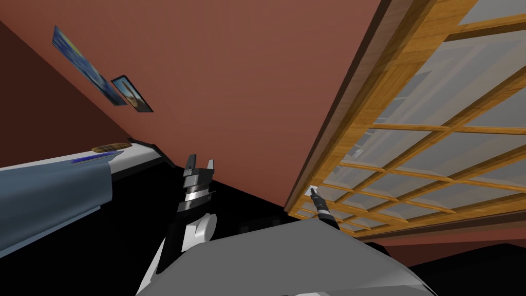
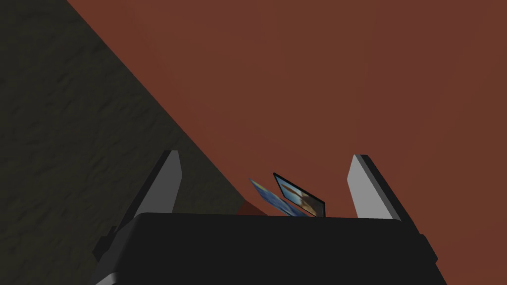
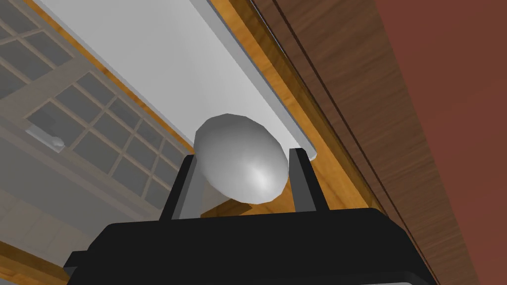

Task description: Pull the door open

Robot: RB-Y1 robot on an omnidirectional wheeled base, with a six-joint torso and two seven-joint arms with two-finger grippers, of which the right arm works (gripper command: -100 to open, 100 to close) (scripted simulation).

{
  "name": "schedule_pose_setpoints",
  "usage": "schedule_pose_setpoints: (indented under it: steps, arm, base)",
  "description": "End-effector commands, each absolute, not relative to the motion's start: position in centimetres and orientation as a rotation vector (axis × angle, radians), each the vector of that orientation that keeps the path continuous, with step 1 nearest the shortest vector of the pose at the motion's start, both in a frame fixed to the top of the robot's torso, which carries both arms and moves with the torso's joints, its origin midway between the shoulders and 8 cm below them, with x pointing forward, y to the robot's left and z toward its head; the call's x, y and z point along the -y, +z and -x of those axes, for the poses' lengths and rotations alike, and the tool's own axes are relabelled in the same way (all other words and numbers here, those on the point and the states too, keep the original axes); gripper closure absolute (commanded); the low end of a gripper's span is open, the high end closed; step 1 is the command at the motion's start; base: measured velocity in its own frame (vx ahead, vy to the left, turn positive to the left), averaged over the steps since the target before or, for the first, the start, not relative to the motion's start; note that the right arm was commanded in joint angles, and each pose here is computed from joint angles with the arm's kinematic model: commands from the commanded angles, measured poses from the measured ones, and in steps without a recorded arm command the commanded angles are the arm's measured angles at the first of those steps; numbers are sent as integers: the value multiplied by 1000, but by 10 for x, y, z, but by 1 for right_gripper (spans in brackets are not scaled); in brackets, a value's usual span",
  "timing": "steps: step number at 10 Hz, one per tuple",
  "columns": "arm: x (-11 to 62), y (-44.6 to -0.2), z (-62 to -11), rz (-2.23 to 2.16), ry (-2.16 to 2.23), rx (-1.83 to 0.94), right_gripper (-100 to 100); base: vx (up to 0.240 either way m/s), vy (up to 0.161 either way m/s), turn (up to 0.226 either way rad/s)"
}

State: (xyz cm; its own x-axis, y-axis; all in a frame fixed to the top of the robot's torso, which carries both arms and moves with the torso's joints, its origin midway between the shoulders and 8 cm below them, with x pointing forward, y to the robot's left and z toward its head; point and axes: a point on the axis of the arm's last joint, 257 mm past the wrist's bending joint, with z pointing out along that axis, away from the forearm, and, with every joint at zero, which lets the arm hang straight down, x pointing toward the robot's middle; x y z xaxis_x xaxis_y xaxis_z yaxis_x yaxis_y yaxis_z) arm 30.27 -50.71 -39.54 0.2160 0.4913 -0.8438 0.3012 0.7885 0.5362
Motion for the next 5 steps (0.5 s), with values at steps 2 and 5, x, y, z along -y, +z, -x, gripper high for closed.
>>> schedule_pose_setpoints:
  steps: [2,5]
  arm:
    - [508,-396,-302,-758,192,-1356,100]
    - [509,-396,-304,-815,247,-1323,100]
  base:
    - [-48,-10,40]
    - [-35,-7,40]
